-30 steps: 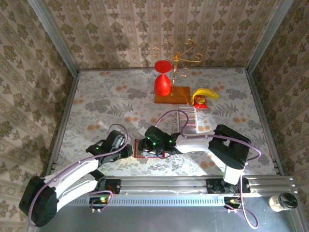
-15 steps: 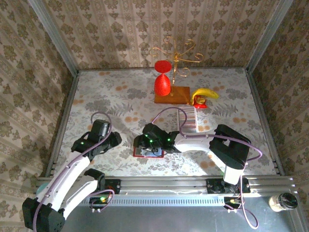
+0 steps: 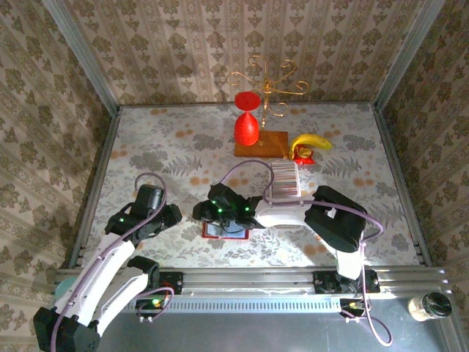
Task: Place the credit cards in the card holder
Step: Flip over the card slot in the card holder, then pick up the credit card from the storage box.
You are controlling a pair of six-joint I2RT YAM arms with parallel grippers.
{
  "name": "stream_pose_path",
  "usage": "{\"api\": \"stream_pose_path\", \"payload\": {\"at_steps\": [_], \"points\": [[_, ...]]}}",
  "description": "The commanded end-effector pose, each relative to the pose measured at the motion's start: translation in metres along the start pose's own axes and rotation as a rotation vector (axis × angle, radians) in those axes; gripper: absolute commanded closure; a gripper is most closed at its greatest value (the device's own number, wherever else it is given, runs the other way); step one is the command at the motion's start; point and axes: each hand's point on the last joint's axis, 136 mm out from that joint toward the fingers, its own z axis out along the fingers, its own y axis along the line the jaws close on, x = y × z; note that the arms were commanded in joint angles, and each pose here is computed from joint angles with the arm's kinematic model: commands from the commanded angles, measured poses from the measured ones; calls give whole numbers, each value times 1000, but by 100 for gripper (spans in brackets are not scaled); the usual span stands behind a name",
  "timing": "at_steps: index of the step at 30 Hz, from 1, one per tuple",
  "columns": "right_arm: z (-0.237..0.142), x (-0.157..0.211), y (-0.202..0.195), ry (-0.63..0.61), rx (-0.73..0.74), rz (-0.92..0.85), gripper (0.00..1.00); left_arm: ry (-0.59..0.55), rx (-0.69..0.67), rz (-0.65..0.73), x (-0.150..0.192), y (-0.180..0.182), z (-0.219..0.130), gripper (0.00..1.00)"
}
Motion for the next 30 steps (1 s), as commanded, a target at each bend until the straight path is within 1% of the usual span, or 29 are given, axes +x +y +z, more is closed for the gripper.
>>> {"api": "stream_pose_path", "payload": {"at_steps": [1, 4, 6, 8, 11, 15, 17, 19, 21, 23, 24, 26, 27, 28, 30], "points": [[9, -3, 22, -1, -68, -37, 50, 5, 11, 18, -1, -3, -11, 58], [12, -13, 37, -20, -100, -63, 50, -4, -17, 6, -3, 2, -17, 52], [11, -23, 46, -29, -112, -75, 50, -20, -2, 7, -6, -1, -20, 47], [2, -35, 55, -45, -136, -83, 50, -34, 9, 6, -9, -3, -23, 45], [-27, -61, 59, -101, -121, -145, 50, -46, 45, 2, -13, -10, -24, 42], [-79, -94, 52, -158, -28, -291, 47, -14, 173, 14, -9, -33, -15, 40], [-108, -104, 51, -186, -3, -404, 46, 7, 197, 31, -6, -39, -8, 38], [-142, -113, 46, -241, 55, -563, 44, 44, 211, 67, -1, -45, 1, 36], [-168, -114, 44, -282, 102, -797, 43, 75, 204, 98, 5, -50, 11, 35], [-192, -102, 41, -289, 123, -1108, 43, 117, 209, 161, 18, -60, 20, 33], [-198, -94, 35, -262, 138, -1232, 40, 129, 205, 184, 23, -64, 24, 32], [-212, -73, 15, -141, 174, -1478, 37, 148, 188, 230, 31, -70, 34, 30], [-217, -65, 4, -74, 193, -1551, 36, 157, 185, 243, 35, -72, 38, 30], [-223, -60, -11, 0, 218, -1609, 32, 170, 185, 252, 39, -74, 44, 30], [-231, -55, -41, 128, 273, -1658, 31, 191, 182, 263, 44, -76, 53, 30]]}}
